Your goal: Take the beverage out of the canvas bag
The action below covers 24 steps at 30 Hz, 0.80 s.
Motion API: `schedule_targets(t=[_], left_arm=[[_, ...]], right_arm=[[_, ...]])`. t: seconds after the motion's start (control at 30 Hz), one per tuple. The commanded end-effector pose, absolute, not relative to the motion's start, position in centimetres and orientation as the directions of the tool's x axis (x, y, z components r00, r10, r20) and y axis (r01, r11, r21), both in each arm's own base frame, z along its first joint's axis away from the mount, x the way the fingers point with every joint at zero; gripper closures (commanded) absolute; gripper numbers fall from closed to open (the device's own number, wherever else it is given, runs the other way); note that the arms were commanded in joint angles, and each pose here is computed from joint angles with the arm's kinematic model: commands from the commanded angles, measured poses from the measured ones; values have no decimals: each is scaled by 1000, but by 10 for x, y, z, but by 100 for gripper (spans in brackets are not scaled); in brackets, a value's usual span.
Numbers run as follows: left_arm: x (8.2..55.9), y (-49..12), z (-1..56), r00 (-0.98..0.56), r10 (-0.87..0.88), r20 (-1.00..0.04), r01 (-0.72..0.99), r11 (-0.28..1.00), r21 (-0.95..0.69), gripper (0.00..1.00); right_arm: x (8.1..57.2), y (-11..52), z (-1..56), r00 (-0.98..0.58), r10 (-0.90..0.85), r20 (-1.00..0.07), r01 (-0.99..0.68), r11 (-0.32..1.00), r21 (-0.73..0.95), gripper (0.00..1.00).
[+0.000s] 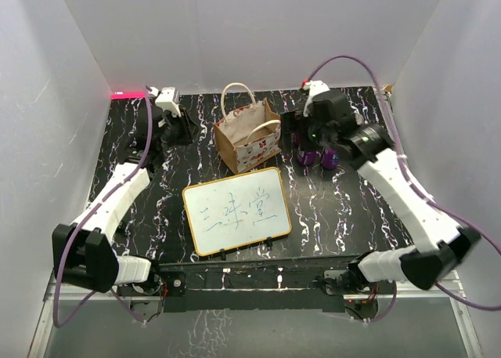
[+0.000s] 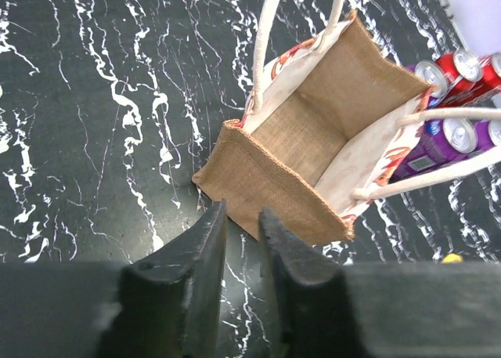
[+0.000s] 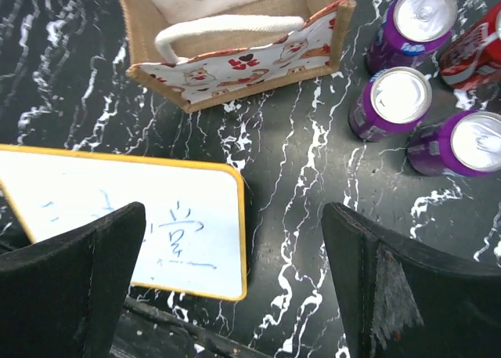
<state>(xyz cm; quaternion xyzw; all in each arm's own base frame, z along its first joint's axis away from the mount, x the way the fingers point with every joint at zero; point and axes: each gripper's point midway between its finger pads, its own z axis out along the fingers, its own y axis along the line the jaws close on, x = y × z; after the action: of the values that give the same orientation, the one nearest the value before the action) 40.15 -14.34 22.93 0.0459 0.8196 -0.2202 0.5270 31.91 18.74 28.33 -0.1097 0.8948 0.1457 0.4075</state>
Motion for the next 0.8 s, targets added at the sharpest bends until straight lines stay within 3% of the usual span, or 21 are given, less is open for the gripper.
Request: schedule_targets(t=[0.0, 0.07, 0.17, 0.43, 0.77], left_arm=[[376, -131, 303, -334, -223, -916, 294, 898, -326, 68], [358, -129, 334, -288, -262, -921, 314, 883, -349, 49], [326, -123, 379, -219, -308, -926, 335, 868, -368, 30], [243, -98, 455, -48, -355, -934, 370, 862, -347, 5], [186, -81, 504, 91, -442, -893, 404, 836, -372, 3]], right_arm=[[280, 161, 375, -449, 17, -894, -355, 914, 196, 2], [263, 152, 404, -368, 62, -928, -376, 902, 210, 2], [236, 135, 441, -267, 127, -955, -393, 891, 228, 2], [180, 95, 496, -122, 241, -963, -387, 882, 270, 2], [167, 68, 528, -21, 209, -978, -331, 921, 204, 2]])
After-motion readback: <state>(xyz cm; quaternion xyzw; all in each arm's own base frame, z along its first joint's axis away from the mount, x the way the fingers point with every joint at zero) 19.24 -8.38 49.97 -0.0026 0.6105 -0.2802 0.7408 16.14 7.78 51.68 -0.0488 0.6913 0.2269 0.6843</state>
